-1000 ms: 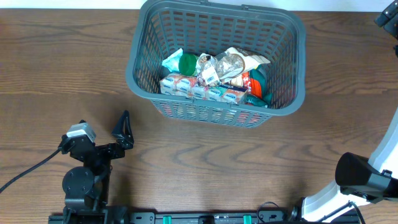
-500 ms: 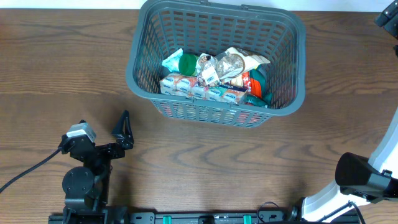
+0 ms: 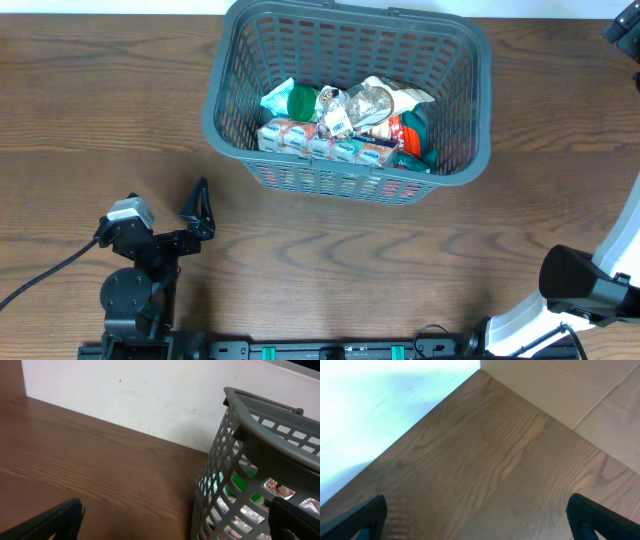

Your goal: Pack container

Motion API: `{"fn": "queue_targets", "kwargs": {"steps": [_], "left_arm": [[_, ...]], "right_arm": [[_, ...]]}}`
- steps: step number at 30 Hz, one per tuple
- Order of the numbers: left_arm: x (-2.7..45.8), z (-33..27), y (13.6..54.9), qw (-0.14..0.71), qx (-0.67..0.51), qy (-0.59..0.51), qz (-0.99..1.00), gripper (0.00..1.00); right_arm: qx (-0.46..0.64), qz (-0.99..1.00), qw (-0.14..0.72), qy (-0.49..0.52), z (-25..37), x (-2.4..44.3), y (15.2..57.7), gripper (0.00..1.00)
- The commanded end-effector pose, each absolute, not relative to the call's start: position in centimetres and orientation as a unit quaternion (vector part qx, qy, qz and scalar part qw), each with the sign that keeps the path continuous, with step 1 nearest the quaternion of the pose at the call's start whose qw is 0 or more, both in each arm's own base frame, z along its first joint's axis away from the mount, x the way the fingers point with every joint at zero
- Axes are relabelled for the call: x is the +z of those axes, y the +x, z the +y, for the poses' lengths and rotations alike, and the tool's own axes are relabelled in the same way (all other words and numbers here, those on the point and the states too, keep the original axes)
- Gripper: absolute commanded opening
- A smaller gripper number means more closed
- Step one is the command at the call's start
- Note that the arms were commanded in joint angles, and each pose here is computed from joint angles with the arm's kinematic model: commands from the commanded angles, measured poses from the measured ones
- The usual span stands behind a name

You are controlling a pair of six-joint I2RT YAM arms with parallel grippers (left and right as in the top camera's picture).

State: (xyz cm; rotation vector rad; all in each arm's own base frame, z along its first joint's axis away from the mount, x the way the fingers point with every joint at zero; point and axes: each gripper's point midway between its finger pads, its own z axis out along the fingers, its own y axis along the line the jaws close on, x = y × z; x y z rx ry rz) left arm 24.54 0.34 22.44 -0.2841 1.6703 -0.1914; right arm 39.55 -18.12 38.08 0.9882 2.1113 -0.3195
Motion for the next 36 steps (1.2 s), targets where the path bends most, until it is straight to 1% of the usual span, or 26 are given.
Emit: {"fn": "queue_targets", "kwargs": {"steps": [1,26,29,33,36], "left_arm": [[22.8,0.5,24.4,0.664,-0.087,-0.13,0.731,0.99],[22.8,0.5,24.4,0.664,-0.087,-0.13,0.731,0.99],[22.8,0.5,24.4,0.664,-0.087,-0.13,0.731,0.99],[22.8,0.5,24.4,0.664,-0.087,-0.13,0.731,0.99],[22.8,0.5,24.4,0.664,-0.087,-0.13,0.731,0.99]], "right_arm": [[-0.125,0.823,0.389,0.394,-18.3,38.5,39.3,0.99],[-0.125,0.823,0.389,0.394,-18.3,38.5,39.3,0.99],[-0.141,0.819,0.389,0.398,-18.6,38.6,39.1,0.99],[-0.135,0.826,0.39,0.384,-17.3,38.6,39.7,0.99],[-0.137,0.837,0.389,0.359,-15.0,38.0,40.8,0.99]]}}
